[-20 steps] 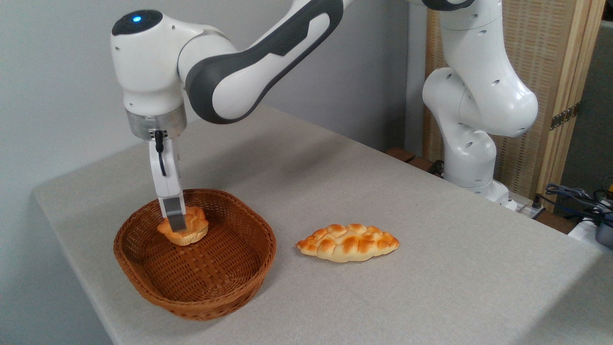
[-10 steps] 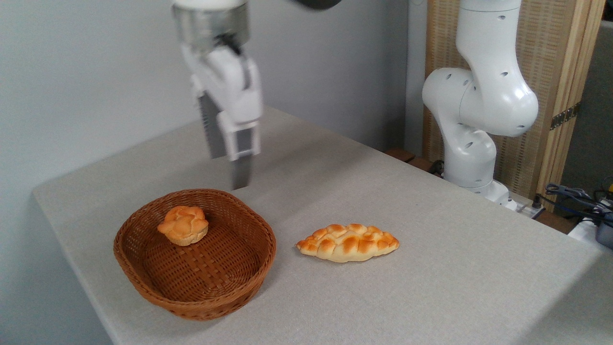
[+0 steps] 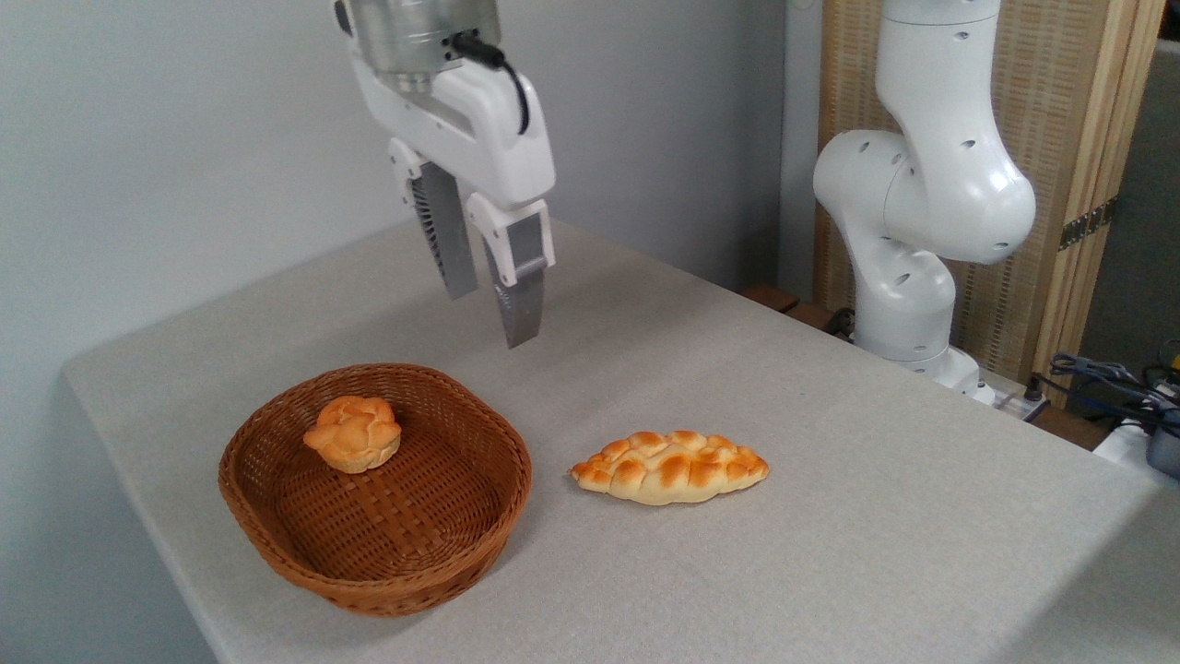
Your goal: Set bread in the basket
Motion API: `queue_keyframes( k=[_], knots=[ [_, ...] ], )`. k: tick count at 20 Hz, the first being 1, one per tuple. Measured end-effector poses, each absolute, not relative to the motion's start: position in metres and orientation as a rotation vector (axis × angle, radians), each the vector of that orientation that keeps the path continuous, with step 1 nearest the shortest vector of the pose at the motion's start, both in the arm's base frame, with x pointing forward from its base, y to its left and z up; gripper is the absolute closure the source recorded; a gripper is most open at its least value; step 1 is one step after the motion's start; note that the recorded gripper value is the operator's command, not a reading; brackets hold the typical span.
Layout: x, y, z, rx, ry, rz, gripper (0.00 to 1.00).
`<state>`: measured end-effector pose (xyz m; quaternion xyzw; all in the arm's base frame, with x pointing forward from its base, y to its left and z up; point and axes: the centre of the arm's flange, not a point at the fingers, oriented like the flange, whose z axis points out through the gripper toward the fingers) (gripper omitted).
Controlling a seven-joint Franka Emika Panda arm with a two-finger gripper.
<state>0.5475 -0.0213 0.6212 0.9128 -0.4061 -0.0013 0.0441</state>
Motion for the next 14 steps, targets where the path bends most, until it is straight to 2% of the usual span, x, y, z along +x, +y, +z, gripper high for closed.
queue_keyframes(
  k=[5, 9, 14],
  knots=[
    [0.554, -0.045, 0.616, 2.832, -1.244, -0.037, 0.00],
    [0.564, -0.043, 0.621, 2.874, -1.227, 0.068, 0.00],
    [0.566, -0.042, 0.620, 2.882, -1.215, 0.083, 0.00]
  ],
)
